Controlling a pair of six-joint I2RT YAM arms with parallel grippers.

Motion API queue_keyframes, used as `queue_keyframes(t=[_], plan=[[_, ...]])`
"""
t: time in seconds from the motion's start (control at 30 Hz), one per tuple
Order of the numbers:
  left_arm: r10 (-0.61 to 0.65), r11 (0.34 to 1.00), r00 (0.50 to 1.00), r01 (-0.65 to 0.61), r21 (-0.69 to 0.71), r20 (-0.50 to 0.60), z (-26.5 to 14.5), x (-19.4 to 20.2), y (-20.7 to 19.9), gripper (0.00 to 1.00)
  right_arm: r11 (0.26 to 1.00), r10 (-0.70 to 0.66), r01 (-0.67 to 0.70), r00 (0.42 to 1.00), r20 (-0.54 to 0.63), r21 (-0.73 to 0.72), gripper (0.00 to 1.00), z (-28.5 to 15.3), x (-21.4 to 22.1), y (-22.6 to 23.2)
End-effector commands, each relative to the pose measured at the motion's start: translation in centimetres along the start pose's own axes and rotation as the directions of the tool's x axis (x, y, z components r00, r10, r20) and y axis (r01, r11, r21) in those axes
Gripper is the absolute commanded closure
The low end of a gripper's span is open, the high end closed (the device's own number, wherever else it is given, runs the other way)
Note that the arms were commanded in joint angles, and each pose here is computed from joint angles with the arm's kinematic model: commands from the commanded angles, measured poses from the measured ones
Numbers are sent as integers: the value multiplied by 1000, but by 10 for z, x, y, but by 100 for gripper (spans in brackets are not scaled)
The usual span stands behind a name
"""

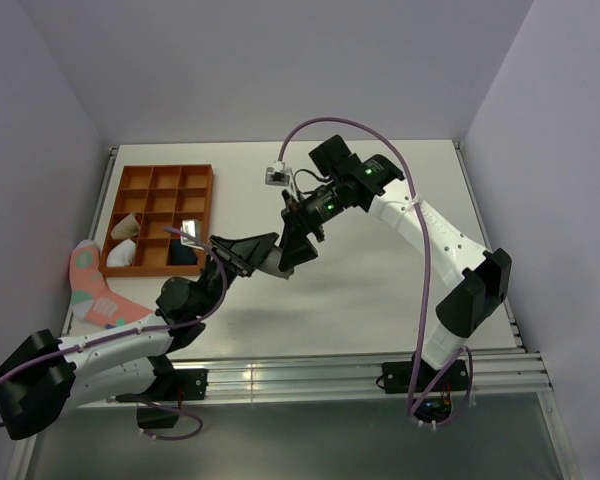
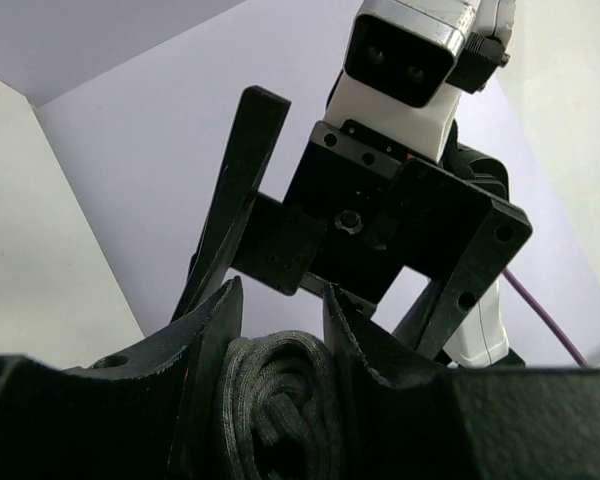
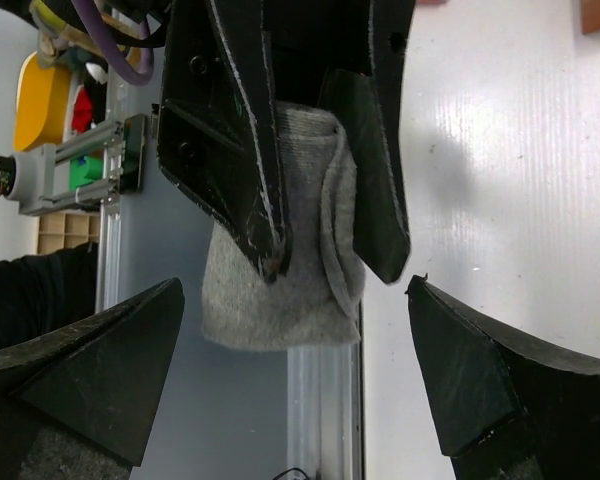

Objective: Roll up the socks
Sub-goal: Adjust the sock.

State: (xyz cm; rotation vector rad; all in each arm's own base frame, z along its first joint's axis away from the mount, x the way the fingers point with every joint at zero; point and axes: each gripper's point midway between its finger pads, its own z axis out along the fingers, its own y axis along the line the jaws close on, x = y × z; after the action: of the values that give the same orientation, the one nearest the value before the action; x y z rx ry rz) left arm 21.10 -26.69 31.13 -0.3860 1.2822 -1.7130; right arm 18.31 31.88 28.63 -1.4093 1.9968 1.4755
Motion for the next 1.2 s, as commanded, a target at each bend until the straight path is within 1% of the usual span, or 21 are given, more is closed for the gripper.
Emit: queue_keyframes(t=[0.0,0.13,0.23,0.27,0.33,0.43,0.47,0.53,0.57,0.63,0.7,0.73,0.8,0.83,0.9,0.97,1.0,1.03,1.07,1.17], plan=[[5,994,1000,-7,108,18,9,-8,-34,100,1000,-22,22,1000,14,-17,0,8,-7,5],[16,995,1000,-18,99,22,11,-9,-33,100,1000,-14,14,1000,15,-22,2,11,-9,8],[23,995,999,-26,96,33,10,-10,-30,100,999,-4,4,1000,17,-39,9,11,-9,12],[26,995,999,-29,94,33,10,-10,-30,100,999,2,-1,1000,16,-41,14,11,-8,12],[32,994,999,-35,100,31,12,-10,-31,100,999,8,-8,1000,12,-41,18,12,-7,12],[34,994,999,-36,102,23,13,-8,-31,100,999,14,-14,1000,8,-31,33,13,-4,9],[34,994,999,-37,100,24,12,-8,-30,100,999,15,-15,1000,5,-30,41,13,-3,9],[30,994,999,-33,100,31,11,-9,-29,100,999,17,-17,1000,4,-32,45,13,-2,10],[30,995,999,-33,98,31,11,-9,-29,100,999,21,-21,1000,1,-31,52,13,-1,9],[34,995,999,-38,96,39,10,-11,-28,100,999,22,-22,1000,-2,-34,57,13,-1,9],[39,995,998,-43,91,39,9,-11,-27,100,999,24,-25,1000,-2,-39,67,14,-1,9],[45,995,998,-49,91,40,9,-11,-27,100,999,26,-26,1000,-3,-39,74,14,0,9],[52,994,998,-55,91,41,10,-11,-27,100,999,30,-30,1000,-3,-41,82,14,0,9],[53,994,998,-57,89,41,9,-11,-27,100,999,29,-29,1000,-2,-41,89,14,0,9],[61,995,997,-65,81,50,9,-13,-27,99,999,31,-31,1000,-5,-37,99,14,0,9],[65,995,996,-69,69,65,9,-17,-26,96,999,27,-27,1000,-2,-27,100,13,-1,7],[70,995,995,-74,61,71,8,-18,-26,90,999,24,-24,1000,-1,-26,100,14,-1,7],[73,995,995,-77,59,74,8,-19,-26,87,999,24,-24,1000,0,-23,100,14,-1,6],[76,996,993,-81,48,85,7,-22,-25,80,999,28,-28,1000,1,-18,100,14,-1,6],[92,995,991,-96,37,98,5,-25,-24,70,999,28,-28,1000,5,-17,100,14,-3,5]])
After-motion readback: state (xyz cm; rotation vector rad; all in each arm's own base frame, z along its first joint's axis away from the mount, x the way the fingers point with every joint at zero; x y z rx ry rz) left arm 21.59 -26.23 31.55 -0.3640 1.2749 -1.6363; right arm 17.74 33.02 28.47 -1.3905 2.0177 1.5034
